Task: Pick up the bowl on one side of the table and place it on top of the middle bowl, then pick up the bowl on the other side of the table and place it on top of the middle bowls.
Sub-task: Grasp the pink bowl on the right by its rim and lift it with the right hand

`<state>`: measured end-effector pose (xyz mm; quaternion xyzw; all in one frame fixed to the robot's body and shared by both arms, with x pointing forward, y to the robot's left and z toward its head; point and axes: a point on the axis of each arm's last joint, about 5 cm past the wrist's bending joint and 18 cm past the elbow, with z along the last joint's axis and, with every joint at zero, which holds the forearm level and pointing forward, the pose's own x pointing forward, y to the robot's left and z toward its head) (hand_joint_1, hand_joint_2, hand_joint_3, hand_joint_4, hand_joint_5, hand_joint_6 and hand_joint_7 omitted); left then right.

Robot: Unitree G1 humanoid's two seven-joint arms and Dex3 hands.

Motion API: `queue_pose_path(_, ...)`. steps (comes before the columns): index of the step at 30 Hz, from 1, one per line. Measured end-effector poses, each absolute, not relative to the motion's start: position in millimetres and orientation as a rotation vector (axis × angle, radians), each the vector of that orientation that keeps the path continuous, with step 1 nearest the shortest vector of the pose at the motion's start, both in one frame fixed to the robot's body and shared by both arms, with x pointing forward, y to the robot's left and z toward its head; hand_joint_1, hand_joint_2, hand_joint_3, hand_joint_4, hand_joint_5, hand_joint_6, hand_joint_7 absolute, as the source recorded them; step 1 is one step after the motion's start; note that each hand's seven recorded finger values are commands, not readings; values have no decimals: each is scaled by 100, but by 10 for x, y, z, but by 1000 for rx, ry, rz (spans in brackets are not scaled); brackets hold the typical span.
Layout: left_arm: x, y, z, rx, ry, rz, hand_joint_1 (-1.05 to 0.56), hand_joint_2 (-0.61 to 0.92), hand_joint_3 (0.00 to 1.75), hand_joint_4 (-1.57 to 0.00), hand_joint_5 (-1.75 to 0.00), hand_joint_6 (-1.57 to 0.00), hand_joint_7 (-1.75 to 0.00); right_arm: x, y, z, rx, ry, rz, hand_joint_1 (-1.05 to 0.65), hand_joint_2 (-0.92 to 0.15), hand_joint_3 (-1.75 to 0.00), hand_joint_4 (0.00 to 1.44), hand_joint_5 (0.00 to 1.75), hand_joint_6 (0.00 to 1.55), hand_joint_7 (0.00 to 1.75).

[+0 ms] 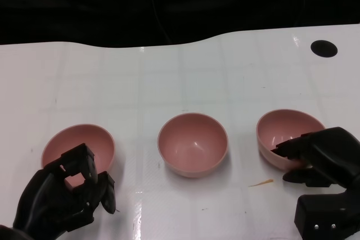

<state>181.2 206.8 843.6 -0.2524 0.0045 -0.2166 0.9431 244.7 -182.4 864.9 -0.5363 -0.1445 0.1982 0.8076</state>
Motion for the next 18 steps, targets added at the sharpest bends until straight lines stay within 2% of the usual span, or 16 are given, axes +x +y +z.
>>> queue_pose_path(1,1812,2068,8436,-515,9,-442,-1,65,114,-83,-175,-73,-164,2446,-1827,8644,-1141,-311,422,-4,-92,-35,87,151,133,32)
queue_pose_path(2,1812,2068,8436,-515,9,-441,-2,64,114,-83,-175,-73,-164,2445,-1828,8639,-1137,-312,421,-6,-92,-37,83,163,111,79)
queue_pose_path(3,1812,2068,8436,-515,9,-441,-2,64,114,-83,-175,-73,-164,2444,-1829,8636,-1133,-314,418,-7,-92,-37,81,169,100,103)
queue_pose_path(5,1812,2068,8436,-515,9,-442,-2,64,114,-83,-175,-73,-164,2439,-1831,8628,-1125,-317,416,-9,-92,-38,80,173,85,133)
queue_pose_path(8,1811,2068,8431,-516,10,-441,-2,64,115,-83,-175,-74,-164,2432,-1834,8616,-1116,-324,413,-10,-92,-39,79,174,73,155)
queue_pose_path(15,1808,2068,8420,-517,15,-438,-2,64,115,-83,-175,-74,-163,2431,-1821,8631,-1112,-358,408,-11,-92,-34,78,175,62,171)
queue_pose_path(18,1810,2067,8421,-517,15,-439,-2,63,115,-83,-175,-74,-163,2435,-1810,8663,-1109,-387,401,-11,-92,-33,76,175,59,172)
